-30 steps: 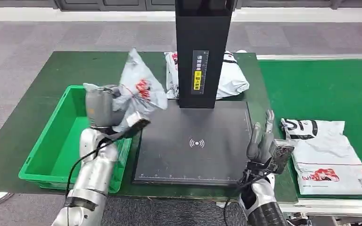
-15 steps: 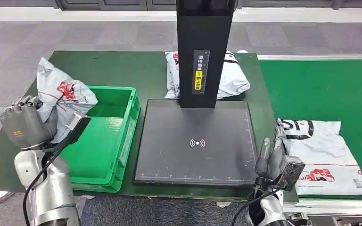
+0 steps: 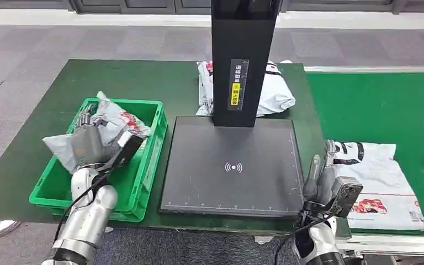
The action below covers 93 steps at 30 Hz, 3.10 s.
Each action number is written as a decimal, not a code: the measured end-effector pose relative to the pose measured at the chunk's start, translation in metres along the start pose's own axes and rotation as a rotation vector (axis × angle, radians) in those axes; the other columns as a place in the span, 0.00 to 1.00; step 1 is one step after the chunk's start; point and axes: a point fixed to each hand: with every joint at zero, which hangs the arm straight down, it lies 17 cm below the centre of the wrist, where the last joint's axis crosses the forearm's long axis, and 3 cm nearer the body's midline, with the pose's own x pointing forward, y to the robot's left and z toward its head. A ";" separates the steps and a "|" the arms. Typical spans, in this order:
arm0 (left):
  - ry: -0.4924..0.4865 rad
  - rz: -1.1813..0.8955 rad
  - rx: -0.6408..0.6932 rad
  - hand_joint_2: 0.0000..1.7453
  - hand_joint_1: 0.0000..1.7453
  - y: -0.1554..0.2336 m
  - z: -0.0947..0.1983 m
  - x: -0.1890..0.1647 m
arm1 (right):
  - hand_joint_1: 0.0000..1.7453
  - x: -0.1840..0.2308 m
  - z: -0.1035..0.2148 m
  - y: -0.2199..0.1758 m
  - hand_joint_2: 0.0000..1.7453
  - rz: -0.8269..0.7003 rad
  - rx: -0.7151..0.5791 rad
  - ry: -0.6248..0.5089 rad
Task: Moved the parcel from conveyor to table for the left to box.
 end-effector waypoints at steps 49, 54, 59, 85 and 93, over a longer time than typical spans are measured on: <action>-0.127 0.283 0.281 0.00 0.00 0.073 -0.044 0.027 | 0.00 -0.025 0.003 -0.034 0.00 0.193 0.018 0.062; -0.206 0.080 0.363 0.00 0.00 0.107 -0.063 0.041 | 0.00 -0.018 -0.012 -0.041 0.00 0.224 0.002 0.029; -0.169 -0.012 0.424 0.00 0.00 0.134 -0.070 0.032 | 0.00 -0.021 -0.021 -0.055 0.00 0.293 -0.034 0.021; -0.092 -0.003 0.481 0.00 0.00 0.150 -0.066 0.018 | 0.00 -0.022 -0.030 -0.058 0.00 0.315 -0.040 0.017; -0.088 -0.001 0.483 0.00 0.00 0.151 -0.066 0.017 | 0.00 -0.021 -0.031 -0.063 0.00 0.316 -0.052 0.017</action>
